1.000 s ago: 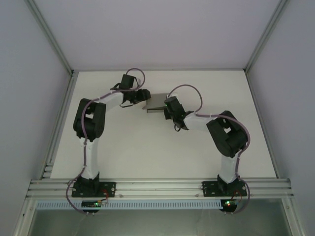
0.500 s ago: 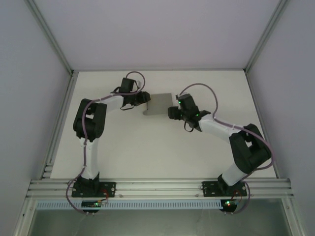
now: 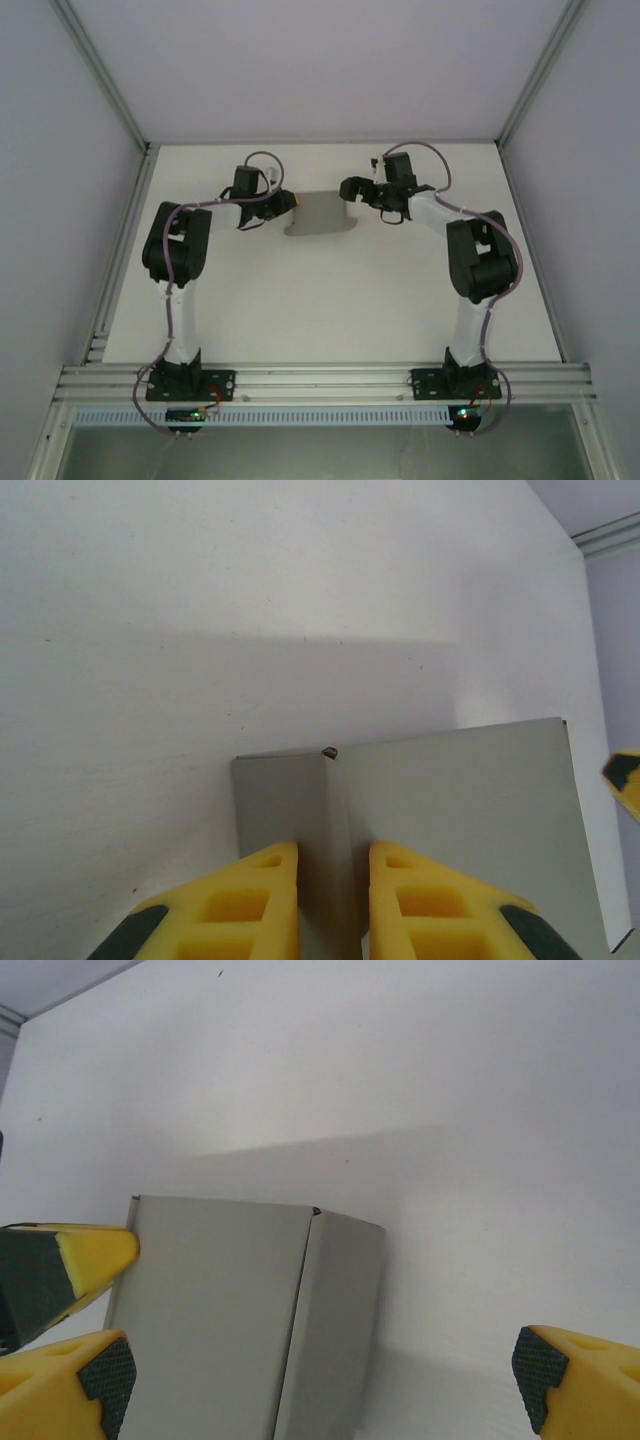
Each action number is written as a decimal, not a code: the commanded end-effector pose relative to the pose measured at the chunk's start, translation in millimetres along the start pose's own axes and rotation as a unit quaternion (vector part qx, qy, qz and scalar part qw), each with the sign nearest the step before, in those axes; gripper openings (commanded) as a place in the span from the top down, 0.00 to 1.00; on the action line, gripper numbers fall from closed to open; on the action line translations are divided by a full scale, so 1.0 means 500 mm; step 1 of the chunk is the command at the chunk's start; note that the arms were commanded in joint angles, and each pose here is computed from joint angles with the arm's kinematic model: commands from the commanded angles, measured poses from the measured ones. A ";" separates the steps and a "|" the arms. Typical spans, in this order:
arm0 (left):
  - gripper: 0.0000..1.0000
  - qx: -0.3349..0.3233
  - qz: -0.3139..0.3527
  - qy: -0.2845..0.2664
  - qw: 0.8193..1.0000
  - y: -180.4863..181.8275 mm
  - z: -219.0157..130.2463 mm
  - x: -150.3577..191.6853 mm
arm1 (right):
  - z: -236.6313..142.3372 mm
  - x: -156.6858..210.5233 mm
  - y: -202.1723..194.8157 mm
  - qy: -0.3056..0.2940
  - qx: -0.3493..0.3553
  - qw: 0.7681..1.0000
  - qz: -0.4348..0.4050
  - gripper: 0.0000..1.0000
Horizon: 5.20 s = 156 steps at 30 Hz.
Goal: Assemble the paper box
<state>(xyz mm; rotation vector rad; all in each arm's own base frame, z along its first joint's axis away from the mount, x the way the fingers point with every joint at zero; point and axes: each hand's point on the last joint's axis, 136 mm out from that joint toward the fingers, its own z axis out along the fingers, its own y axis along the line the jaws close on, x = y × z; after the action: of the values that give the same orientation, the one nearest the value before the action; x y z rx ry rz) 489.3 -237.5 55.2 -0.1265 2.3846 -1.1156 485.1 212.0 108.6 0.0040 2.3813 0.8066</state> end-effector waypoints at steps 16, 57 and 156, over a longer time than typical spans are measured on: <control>0.88 -0.025 -0.094 0.038 0.995 0.121 -0.002 0.078 | 0.085 0.070 0.064 0.116 -0.141 0.976 0.122 0.11; 0.01 -0.033 0.755 0.066 0.651 -0.294 -0.169 0.148 | -0.171 0.054 0.088 0.250 -0.139 0.850 0.444 0.72; 0.66 0.031 0.538 0.309 0.784 -0.172 -0.112 0.265 | -0.182 0.120 0.107 0.174 -0.041 0.898 -0.403 1.00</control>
<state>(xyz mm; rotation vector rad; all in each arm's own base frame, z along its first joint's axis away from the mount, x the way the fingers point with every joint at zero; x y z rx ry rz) 329.2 -287.9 96.7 1.7029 2.2136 -0.6540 378.5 212.3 145.3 -1.3444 2.2833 0.5256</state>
